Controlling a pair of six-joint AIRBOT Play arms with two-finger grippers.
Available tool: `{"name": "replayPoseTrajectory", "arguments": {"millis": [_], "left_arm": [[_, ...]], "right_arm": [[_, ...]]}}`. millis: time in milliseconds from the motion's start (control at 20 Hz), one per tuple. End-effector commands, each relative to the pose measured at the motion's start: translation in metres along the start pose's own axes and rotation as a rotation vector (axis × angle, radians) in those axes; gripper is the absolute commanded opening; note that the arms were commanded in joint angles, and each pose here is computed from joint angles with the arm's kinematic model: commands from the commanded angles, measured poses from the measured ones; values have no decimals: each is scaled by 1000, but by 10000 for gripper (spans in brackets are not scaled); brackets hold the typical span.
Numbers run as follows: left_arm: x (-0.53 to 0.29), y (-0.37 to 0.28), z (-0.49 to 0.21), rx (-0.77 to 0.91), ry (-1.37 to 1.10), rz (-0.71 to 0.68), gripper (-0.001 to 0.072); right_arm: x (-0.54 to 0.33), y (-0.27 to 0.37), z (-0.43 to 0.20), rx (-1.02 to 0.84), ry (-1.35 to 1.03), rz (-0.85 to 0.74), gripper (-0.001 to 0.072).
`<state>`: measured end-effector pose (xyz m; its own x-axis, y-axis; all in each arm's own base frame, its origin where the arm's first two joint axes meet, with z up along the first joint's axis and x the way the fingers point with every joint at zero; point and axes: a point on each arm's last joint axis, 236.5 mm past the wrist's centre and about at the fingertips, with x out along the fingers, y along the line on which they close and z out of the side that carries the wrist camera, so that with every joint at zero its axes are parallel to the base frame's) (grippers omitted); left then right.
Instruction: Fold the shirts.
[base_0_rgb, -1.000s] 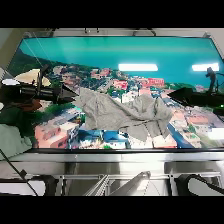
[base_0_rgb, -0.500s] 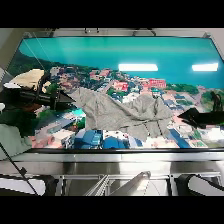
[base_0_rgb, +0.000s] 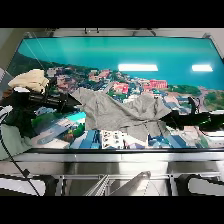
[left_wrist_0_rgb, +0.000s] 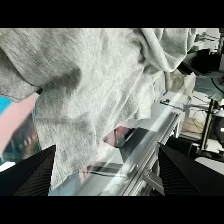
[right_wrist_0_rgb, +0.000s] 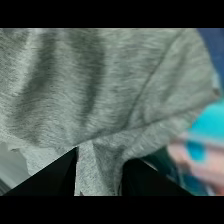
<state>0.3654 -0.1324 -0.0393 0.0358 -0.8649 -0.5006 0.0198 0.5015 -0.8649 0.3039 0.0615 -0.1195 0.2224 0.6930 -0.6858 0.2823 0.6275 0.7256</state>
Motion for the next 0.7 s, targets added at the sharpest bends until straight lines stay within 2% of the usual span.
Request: {"name": "replayPoseTrajectory", "arguments": {"millis": [0,300,500,650], "left_arm": [[1,4,4,-4,-17,15,698],[1,4,-4,1,14,16,697],[8,47,-50,-73,172,181,699],[39,60,-74,-104,211,228,699]], "right_arm": [[17,11,1,-17,3,22,361],[15,12,3,-24,-1,27,359],[15,14,1,-38,7,34,360],[14,17,-2,-43,22,46,360]]}}
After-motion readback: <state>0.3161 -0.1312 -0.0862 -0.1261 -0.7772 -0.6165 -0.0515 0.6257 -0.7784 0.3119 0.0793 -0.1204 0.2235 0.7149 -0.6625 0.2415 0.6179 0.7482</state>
